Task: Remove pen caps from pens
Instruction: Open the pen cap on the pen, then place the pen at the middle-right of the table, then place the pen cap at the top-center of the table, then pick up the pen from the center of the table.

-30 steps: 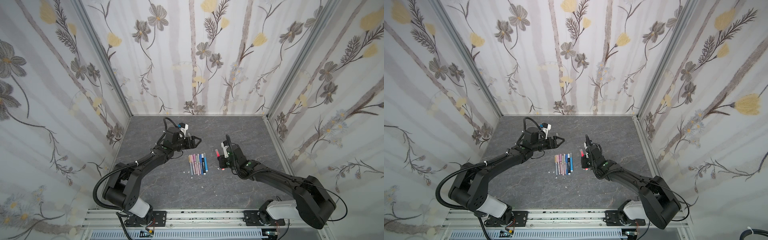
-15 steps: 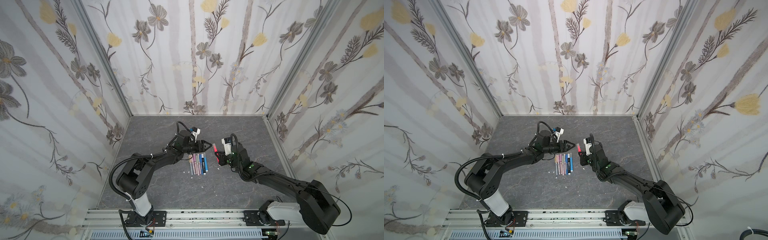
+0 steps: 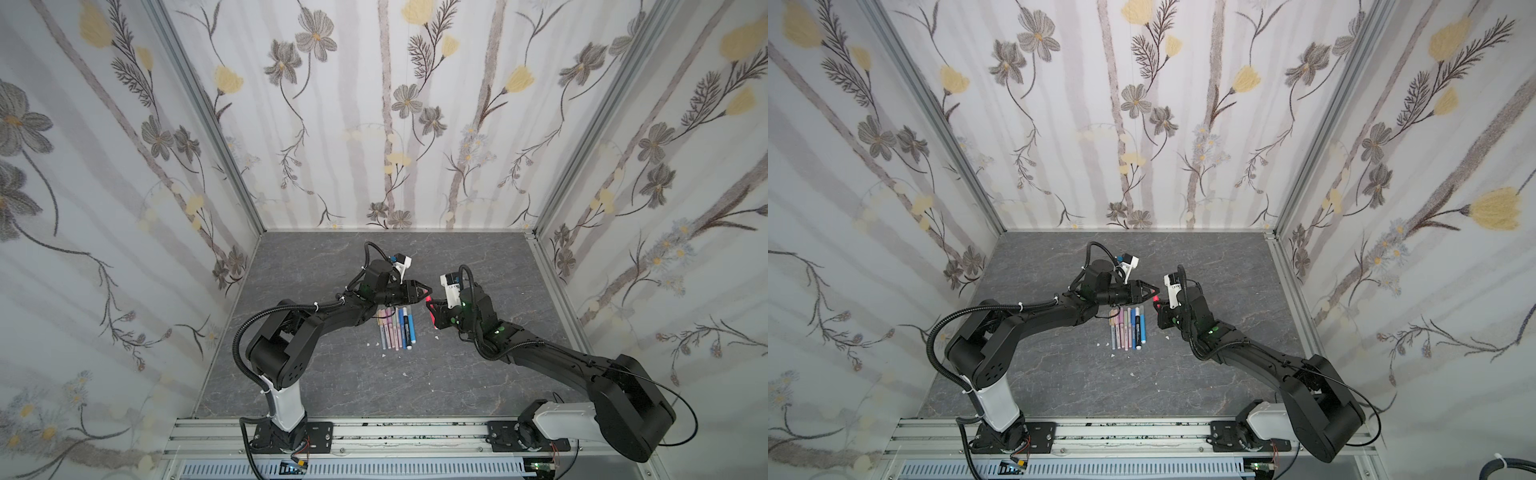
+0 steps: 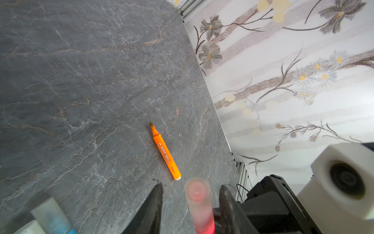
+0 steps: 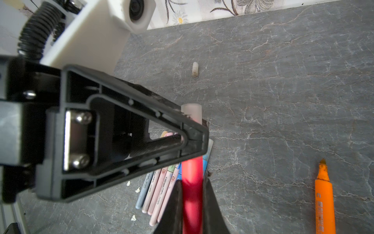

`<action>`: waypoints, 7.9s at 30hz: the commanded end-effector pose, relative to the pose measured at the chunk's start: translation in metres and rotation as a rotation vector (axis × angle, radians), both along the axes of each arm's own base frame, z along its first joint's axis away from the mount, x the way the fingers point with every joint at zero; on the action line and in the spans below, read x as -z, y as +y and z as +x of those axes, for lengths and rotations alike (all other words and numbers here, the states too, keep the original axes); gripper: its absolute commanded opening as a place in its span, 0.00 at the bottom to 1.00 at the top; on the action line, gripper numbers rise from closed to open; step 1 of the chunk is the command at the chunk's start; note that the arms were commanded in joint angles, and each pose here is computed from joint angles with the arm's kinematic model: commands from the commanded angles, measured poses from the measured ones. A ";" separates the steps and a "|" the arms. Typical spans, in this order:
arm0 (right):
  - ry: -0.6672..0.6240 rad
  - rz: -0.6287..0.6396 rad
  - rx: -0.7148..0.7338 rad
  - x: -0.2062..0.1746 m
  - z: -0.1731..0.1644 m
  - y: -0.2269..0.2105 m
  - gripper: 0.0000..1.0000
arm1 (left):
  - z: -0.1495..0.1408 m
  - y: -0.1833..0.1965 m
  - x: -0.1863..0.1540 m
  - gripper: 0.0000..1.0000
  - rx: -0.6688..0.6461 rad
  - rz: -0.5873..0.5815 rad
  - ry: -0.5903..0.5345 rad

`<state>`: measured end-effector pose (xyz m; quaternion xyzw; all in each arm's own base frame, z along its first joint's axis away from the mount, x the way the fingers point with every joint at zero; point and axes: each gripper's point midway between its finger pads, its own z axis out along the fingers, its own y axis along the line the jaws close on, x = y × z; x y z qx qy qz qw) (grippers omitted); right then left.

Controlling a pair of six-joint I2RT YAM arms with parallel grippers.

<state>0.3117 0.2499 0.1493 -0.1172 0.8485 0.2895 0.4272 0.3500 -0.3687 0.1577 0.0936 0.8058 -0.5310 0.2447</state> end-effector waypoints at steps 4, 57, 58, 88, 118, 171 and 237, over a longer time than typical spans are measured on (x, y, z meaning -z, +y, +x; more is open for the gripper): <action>-0.029 0.039 -0.016 -0.011 0.004 0.007 0.02 | 0.005 -0.002 -0.005 0.37 -0.009 -0.015 -0.019; -0.024 0.061 -0.018 0.001 0.014 0.017 0.00 | 0.006 -0.005 -0.019 0.00 0.006 -0.052 -0.025; -0.021 0.055 -0.020 0.002 0.013 0.016 0.00 | 0.010 -0.002 -0.017 0.00 -0.005 -0.043 -0.025; 0.172 -0.178 0.171 0.078 -0.012 -0.038 0.00 | 0.122 0.100 -0.033 0.00 -0.277 0.162 -0.122; 0.234 -0.582 0.325 0.123 0.045 -0.074 0.13 | 0.099 0.182 0.045 0.00 -0.376 0.240 0.009; 0.108 -0.405 0.174 0.048 0.029 -0.016 0.35 | 0.176 0.163 0.124 0.13 -0.399 0.231 0.124; 0.359 -0.477 0.044 0.150 -0.011 0.027 0.17 | 0.085 0.183 0.031 0.38 -0.391 0.193 -0.007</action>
